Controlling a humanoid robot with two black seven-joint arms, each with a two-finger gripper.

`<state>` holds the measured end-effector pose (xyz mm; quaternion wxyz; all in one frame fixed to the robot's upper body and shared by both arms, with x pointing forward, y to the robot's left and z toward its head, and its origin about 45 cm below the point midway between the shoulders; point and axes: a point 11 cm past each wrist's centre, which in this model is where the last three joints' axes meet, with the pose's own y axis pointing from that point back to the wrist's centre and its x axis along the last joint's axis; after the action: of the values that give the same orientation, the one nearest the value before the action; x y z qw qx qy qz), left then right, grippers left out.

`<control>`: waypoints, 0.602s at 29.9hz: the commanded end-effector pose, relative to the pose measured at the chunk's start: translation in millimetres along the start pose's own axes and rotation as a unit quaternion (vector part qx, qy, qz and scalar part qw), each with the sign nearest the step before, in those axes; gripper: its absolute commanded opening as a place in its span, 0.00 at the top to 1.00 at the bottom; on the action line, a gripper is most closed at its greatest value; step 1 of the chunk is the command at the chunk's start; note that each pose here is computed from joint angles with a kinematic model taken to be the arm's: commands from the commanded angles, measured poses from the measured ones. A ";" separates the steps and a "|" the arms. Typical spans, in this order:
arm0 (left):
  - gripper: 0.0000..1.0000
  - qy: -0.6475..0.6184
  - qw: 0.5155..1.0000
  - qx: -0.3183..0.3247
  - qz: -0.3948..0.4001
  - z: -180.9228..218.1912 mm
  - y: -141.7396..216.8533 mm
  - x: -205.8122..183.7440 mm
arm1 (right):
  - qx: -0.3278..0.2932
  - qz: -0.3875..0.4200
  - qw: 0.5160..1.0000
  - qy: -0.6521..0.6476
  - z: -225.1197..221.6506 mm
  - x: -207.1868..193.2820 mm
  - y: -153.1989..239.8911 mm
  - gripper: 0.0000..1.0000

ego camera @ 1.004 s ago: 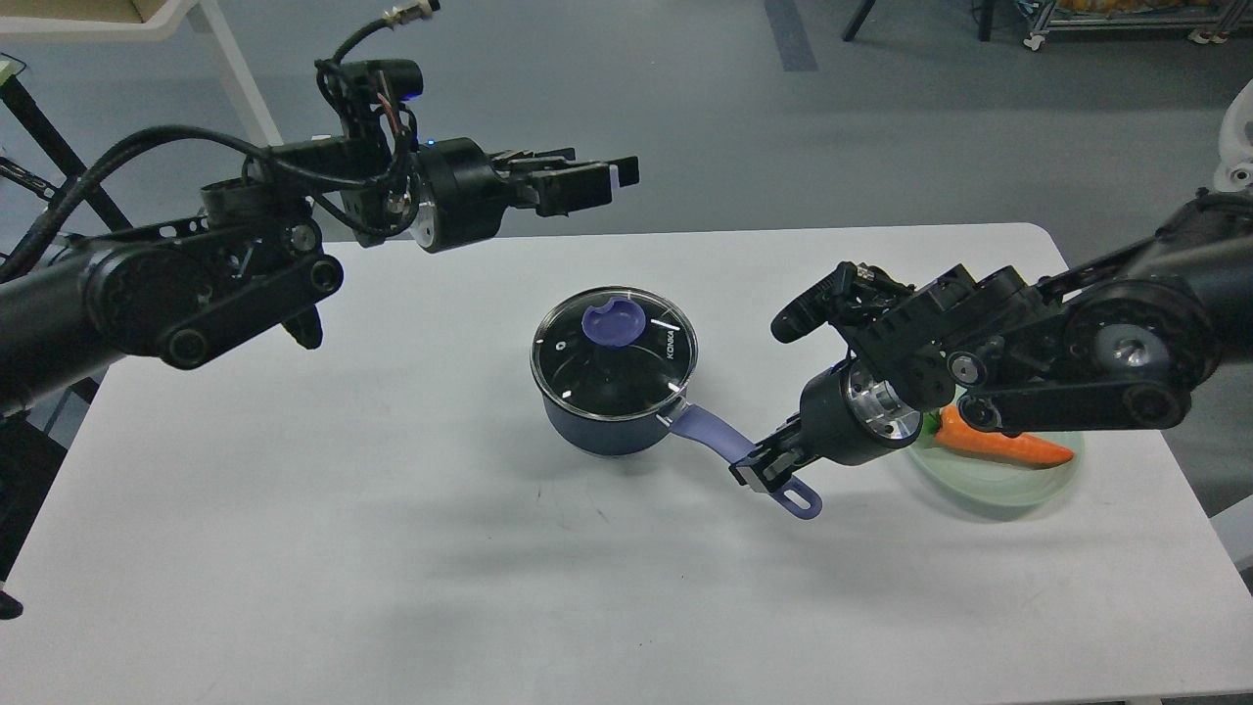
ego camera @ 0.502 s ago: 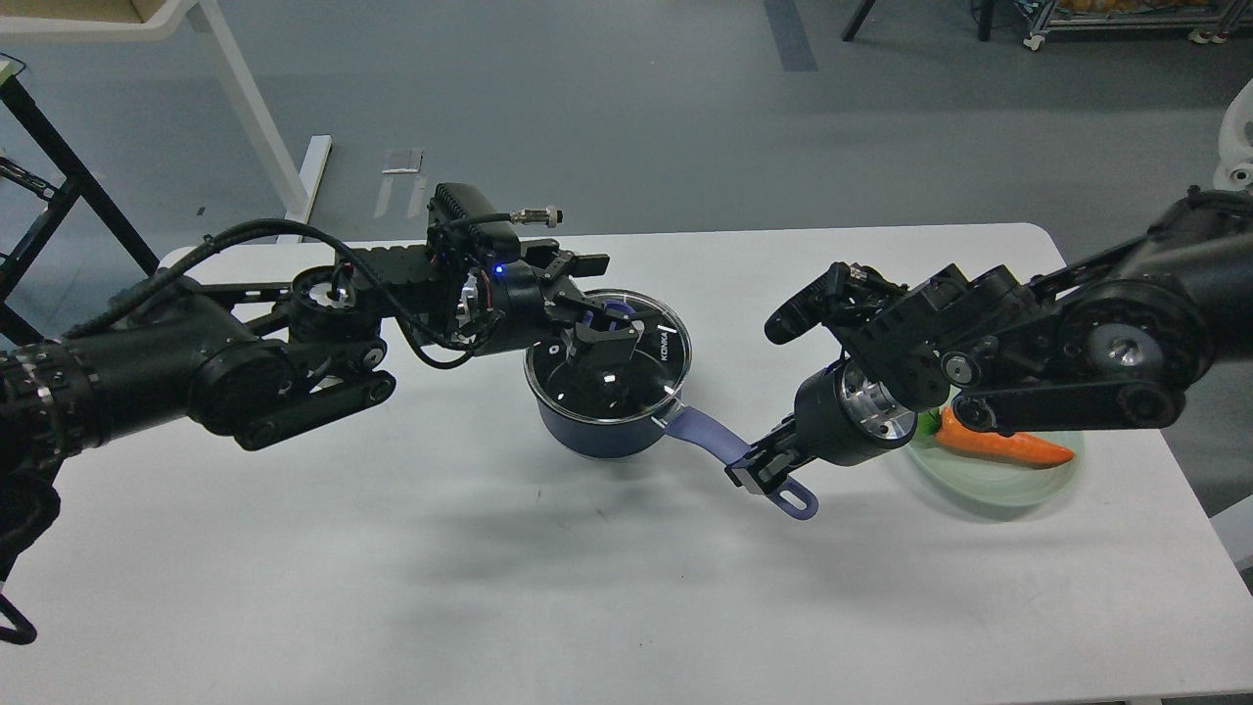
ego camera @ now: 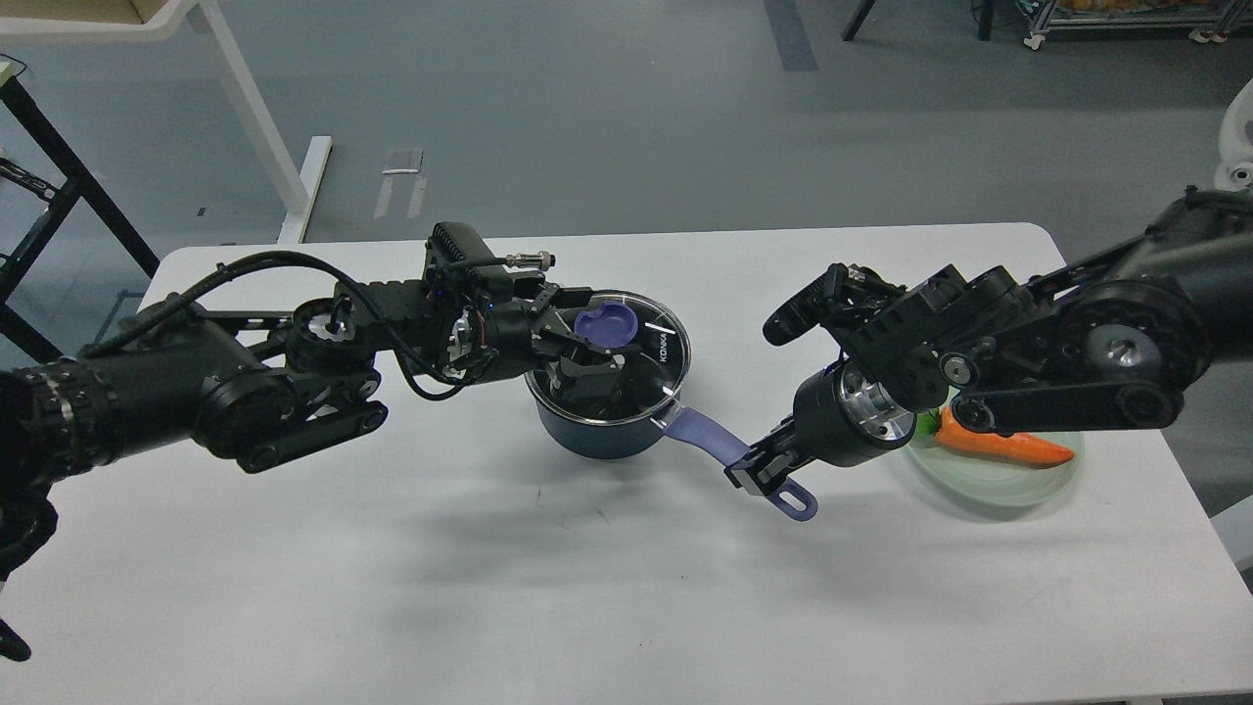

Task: Open pot lid
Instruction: 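Lift the glass lid off the pot with the left gripper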

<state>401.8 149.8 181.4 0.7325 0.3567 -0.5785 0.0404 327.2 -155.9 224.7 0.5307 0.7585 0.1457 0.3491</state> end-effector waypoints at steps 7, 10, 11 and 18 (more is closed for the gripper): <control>0.49 -0.001 1.000 -0.003 0.001 0.3 0.5 0.2 | -0.001 0.002 1.000 0.001 -0.1 2.2 1.2 0.76; 0.56 -0.001 1.000 -0.001 0.002 -1.7 2.0 1.1 | -0.001 0.004 1.000 0.002 -0.4 3.3 1.6 0.76; 0.58 -0.001 1.000 0.001 0.003 -3.2 3.4 2.0 | -0.001 0.004 1.000 0.002 -0.4 3.3 1.6 0.76; 0.59 -0.010 0.999 0.013 0.035 -26.7 39.9 27.9 | -0.003 0.009 1.000 0.001 1.5 6.3 2.1 0.75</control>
<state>408.8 164.1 201.1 0.7289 0.3499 -0.5857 0.0571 331.9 -153.7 228.8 0.5295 0.7576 0.1393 0.3552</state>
